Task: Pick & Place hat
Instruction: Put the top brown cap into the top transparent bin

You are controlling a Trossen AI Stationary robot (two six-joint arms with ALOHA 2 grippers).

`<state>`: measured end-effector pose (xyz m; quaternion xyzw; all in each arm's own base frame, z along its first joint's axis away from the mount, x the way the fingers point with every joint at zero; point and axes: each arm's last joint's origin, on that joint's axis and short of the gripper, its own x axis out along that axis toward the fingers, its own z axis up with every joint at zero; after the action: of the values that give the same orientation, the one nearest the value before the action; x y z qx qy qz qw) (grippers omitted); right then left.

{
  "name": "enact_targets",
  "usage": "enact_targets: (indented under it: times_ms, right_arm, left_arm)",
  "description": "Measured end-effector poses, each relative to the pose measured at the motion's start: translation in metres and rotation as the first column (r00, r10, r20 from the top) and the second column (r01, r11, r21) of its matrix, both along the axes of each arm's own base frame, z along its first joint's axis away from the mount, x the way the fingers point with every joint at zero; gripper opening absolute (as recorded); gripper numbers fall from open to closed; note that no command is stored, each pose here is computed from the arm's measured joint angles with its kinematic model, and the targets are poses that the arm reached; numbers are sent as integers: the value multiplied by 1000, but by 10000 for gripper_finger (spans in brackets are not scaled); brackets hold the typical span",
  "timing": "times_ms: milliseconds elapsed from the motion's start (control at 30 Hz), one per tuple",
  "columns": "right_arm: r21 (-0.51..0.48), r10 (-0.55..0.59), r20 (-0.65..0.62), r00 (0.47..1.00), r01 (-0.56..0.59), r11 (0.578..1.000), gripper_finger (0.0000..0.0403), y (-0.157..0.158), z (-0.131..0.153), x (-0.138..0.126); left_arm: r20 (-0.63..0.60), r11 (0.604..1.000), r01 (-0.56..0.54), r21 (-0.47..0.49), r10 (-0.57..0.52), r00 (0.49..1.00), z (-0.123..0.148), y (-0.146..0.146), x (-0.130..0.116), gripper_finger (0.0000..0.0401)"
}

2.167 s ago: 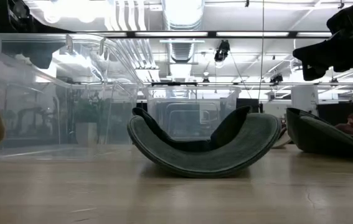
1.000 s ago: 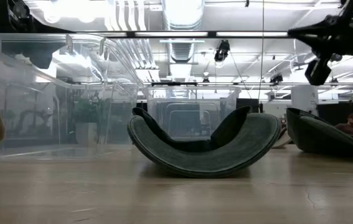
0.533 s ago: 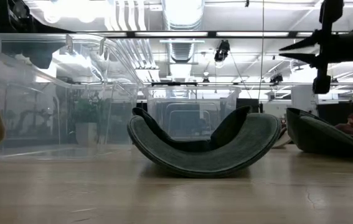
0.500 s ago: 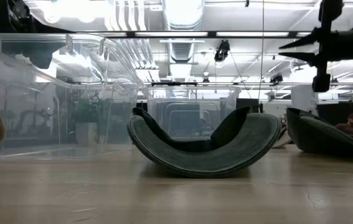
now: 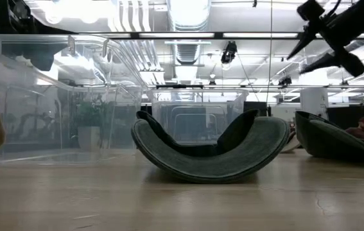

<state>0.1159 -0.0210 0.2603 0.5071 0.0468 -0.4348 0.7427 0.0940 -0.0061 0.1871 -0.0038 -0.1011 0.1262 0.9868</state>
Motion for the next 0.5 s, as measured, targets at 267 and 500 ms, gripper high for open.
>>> enact_targets:
  times_ms: [267,500]
  right_arm:
    - [144,-112,-152,982,134,980,224,-4,-27,13]
    - [255,-203,-173,964,243,936,224,-4,-55,12]
  left_arm:
    - [-1,1000,0,0,0,1000,0,0,0,7]
    - [0,1000,0,0,0,1000,0,0,0,7]
